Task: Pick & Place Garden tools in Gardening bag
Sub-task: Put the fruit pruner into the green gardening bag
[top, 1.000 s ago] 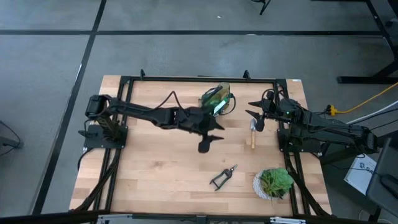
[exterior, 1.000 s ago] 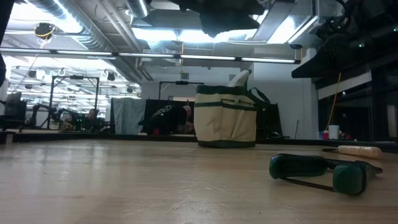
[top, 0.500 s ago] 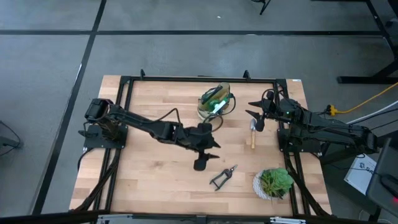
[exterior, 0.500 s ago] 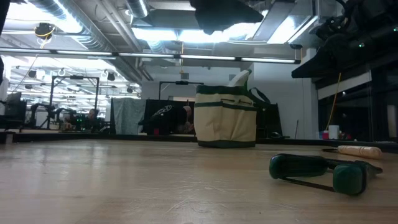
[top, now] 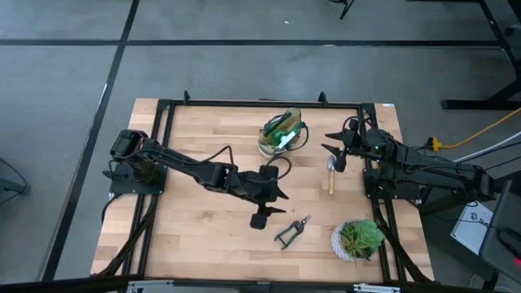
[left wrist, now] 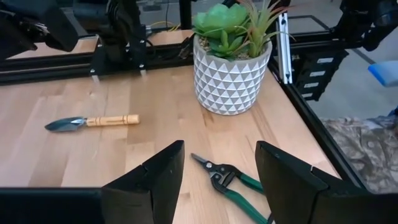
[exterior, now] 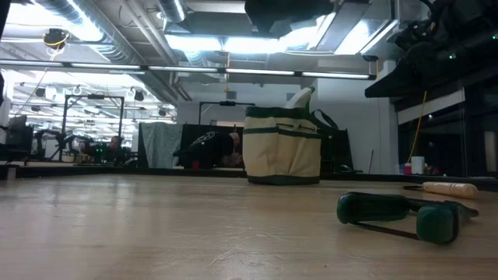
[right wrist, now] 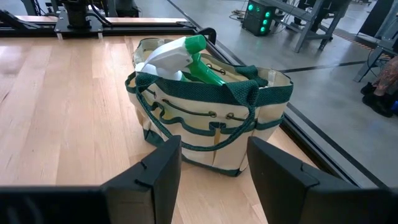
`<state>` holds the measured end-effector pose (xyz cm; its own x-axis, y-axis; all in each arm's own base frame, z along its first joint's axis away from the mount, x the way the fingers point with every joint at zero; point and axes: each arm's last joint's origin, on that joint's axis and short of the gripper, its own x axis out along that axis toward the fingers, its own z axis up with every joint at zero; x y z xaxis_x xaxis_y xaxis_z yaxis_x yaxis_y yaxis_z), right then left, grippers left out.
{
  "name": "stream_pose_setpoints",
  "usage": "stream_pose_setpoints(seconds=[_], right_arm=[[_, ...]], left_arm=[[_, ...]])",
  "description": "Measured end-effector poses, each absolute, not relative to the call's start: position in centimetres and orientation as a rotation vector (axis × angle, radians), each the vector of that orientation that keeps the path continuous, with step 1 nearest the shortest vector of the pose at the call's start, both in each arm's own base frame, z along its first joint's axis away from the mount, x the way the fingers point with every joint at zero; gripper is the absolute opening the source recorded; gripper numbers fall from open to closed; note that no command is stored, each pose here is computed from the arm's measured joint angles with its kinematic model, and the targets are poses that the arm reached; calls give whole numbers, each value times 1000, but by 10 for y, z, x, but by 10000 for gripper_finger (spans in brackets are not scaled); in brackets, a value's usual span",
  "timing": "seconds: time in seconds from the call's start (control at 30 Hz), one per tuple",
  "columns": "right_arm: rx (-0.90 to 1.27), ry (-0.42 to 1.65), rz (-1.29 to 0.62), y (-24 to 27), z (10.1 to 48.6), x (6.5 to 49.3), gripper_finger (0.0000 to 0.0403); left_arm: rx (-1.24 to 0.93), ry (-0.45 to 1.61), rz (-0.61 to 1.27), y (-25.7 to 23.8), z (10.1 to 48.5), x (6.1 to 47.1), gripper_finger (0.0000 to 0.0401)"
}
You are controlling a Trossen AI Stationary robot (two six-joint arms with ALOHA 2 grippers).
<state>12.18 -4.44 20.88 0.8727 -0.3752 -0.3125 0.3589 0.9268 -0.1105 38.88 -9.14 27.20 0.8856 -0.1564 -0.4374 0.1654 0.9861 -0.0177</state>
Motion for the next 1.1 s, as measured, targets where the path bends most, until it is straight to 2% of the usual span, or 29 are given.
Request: stream_pose_setpoints(seconds=[0.43,0.87,1.1], right_arm=[[-49,336,-384,-44,209,122,185],[-49,336,-383,-44,209,122,185],[-50,336,-384,-44,209,122,185]], left_arm=[[73,354,-170,-91,281,392,194],[-60,381,-147,-96,275,390,189],[-137,417,-40,-98,266,386,188]])
